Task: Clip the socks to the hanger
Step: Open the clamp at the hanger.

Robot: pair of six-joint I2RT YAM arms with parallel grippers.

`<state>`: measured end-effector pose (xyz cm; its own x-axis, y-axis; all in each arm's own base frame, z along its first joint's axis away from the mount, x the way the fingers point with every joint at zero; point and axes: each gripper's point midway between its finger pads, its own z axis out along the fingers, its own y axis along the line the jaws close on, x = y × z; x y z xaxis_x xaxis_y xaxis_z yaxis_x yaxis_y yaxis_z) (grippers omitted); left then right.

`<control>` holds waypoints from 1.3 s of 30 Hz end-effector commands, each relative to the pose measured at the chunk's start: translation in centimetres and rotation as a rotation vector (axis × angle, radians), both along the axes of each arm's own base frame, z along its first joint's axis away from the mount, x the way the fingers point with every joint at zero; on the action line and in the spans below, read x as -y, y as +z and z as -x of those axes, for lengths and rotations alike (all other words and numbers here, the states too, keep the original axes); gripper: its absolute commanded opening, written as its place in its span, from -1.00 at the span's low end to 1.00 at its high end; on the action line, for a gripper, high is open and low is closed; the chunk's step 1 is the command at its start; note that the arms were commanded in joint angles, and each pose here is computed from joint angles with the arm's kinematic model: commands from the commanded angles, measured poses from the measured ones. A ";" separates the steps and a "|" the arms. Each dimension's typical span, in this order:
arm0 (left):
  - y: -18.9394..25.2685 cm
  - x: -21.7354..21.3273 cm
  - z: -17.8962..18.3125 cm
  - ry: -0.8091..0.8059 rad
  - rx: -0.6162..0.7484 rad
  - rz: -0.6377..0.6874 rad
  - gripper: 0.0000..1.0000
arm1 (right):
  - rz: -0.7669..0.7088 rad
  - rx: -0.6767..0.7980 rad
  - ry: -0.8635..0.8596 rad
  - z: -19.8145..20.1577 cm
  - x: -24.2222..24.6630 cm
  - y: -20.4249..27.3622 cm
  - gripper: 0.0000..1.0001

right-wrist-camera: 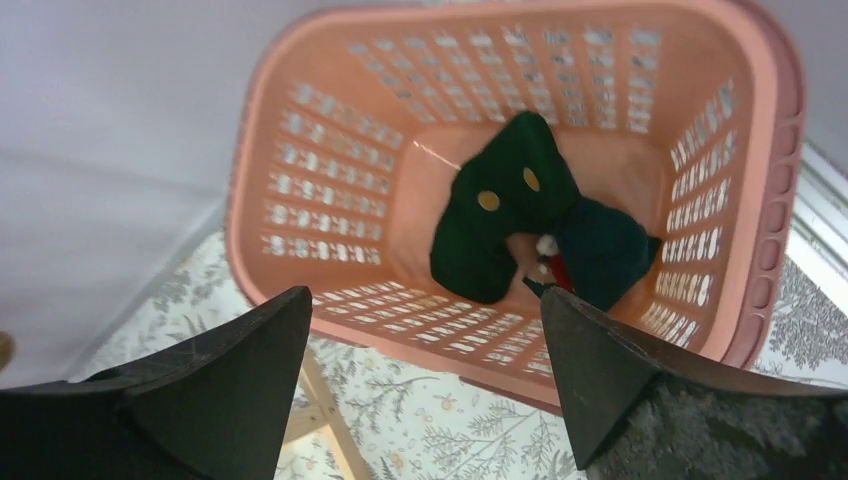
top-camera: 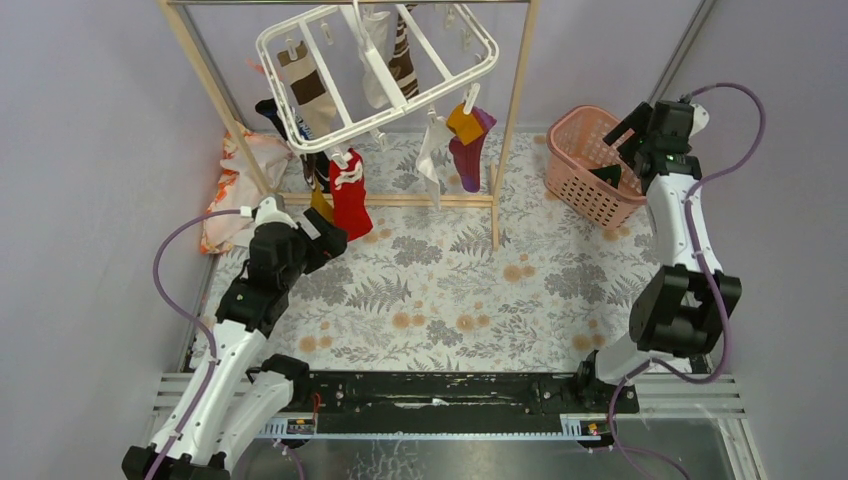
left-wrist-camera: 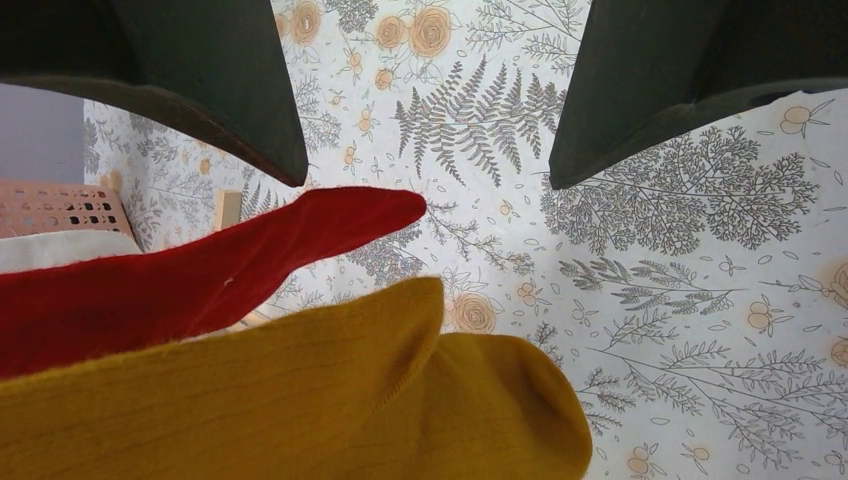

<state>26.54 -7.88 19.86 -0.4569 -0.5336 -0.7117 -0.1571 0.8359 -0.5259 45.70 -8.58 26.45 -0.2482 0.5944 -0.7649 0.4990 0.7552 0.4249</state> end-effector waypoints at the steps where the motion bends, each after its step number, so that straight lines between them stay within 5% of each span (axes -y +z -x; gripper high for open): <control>1: 1.6 -0.3 0.1 -0.008 0.062 -0.022 0.98 | -0.040 0.027 0.049 -0.4 -1.4 0.2 0.82; 10: 10.2 5.8 4.6 -0.459 0.416 0.066 0.74 | -0.091 0.335 0.343 4.3 -8.5 6.9 0.77; 15: 13.1 7.7 7.3 -0.644 0.486 0.065 0.74 | -0.131 0.512 0.522 8.6 -14.1 9.5 0.59; 24: 15.5 8.7 5.7 -0.638 0.608 0.163 0.66 | -0.076 0.704 0.927 16.4 -27.6 15.0 0.54; 39: 13.0 6.8 0.3 -0.419 0.516 0.127 0.67 | 0.180 0.741 1.307 18.5 -38.3 17.3 0.49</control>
<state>25.37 -15.14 31.42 -0.3302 -0.4484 -0.8306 0.4683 0.6862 -0.5566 27.76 27.37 41.17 -0.1416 0.1945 -0.9706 -0.7681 0.5969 0.2317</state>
